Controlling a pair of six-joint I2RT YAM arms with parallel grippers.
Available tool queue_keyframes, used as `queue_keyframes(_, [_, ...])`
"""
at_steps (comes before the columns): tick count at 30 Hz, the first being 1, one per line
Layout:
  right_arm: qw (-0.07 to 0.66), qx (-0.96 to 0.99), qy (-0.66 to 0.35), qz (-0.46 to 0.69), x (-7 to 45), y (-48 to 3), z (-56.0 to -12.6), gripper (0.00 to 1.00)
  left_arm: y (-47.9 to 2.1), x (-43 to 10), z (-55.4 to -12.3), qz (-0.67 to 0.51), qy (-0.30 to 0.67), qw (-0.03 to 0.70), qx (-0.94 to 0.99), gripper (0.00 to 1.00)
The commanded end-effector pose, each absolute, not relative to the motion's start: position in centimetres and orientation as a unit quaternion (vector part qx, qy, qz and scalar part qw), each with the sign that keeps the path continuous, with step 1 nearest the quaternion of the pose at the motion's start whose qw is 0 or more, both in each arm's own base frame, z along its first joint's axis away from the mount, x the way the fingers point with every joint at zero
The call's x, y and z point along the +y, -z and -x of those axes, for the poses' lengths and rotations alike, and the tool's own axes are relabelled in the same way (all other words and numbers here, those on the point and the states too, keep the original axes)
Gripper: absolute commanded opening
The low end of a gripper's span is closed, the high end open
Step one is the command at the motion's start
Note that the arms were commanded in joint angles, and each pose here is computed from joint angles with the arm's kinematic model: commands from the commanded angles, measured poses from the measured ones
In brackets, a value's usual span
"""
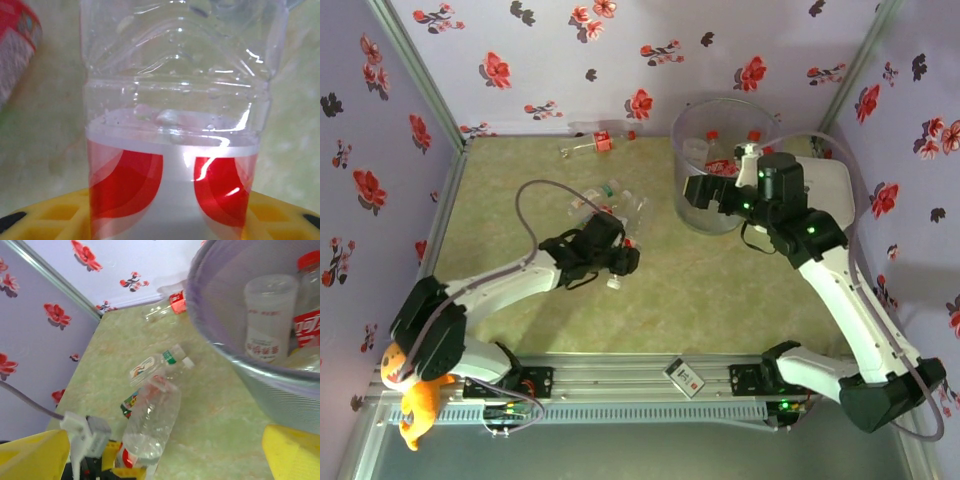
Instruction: Put the plastic bottles in the bin
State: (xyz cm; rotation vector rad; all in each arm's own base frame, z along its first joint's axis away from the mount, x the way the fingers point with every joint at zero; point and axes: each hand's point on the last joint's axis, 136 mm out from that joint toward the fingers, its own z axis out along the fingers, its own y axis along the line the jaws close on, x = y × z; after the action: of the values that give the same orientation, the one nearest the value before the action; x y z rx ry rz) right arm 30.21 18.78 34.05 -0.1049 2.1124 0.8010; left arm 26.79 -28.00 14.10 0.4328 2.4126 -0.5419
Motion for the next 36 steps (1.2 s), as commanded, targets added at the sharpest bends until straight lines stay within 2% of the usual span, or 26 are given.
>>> queue_keyframes(1, [0.421, 0.834, -0.356, 0.039, 21.2, -34.3, -31.1, 0.99, -17.6, -29.3, -27.2, -0.187, 0.277, 0.356, 0.872, 0.29])
queue_keyframes(5, [0.387, 0.836, -0.386, 0.051, 24.6, -32.3, -32.2, 0.99, -19.2, -29.7, -27.5, -0.183, 0.330, 0.376, 0.846, 0.22])
queue_keyframes(11, [0.344, 0.841, -0.413, 0.058, 28.4, -29.0, -34.2, 0.99, -19.9, -30.9, -27.1, -0.197, 0.368, 0.378, 0.826, 0.05])
queue_keyframes(20, [0.299, 0.856, -0.419, 0.045, 30.4, -25.0, -35.7, 0.97, -20.3, -31.3, -27.0, -0.201, 0.383, 0.382, 0.817, 0.02])
queue_keyframes(27, [0.286, 0.866, -0.409, 0.042, 30.6, -23.8, -35.4, 0.80, -19.7, -31.1, -27.7, -0.191, 0.378, 0.383, 0.821, 0.02])
queue_keyframes(30, [0.289, 0.863, -0.411, 0.044, 30.6, -24.2, -35.4, 0.67, -19.7, -30.9, -27.7, -0.187, 0.377, 0.385, 0.822, 0.04])
queue_keyframes(32, [0.290, 0.864, -0.409, 0.044, 30.6, -24.2, -35.4, 0.60, -19.8, -30.8, -27.7, -0.187, 0.377, 0.387, 0.821, 0.07])
queue_keyframes(36, [0.290, 0.864, -0.409, 0.045, 30.7, -24.3, -35.5, 0.52, -19.9, -30.4, -27.6, -0.181, 0.374, 0.387, 0.823, 0.17])
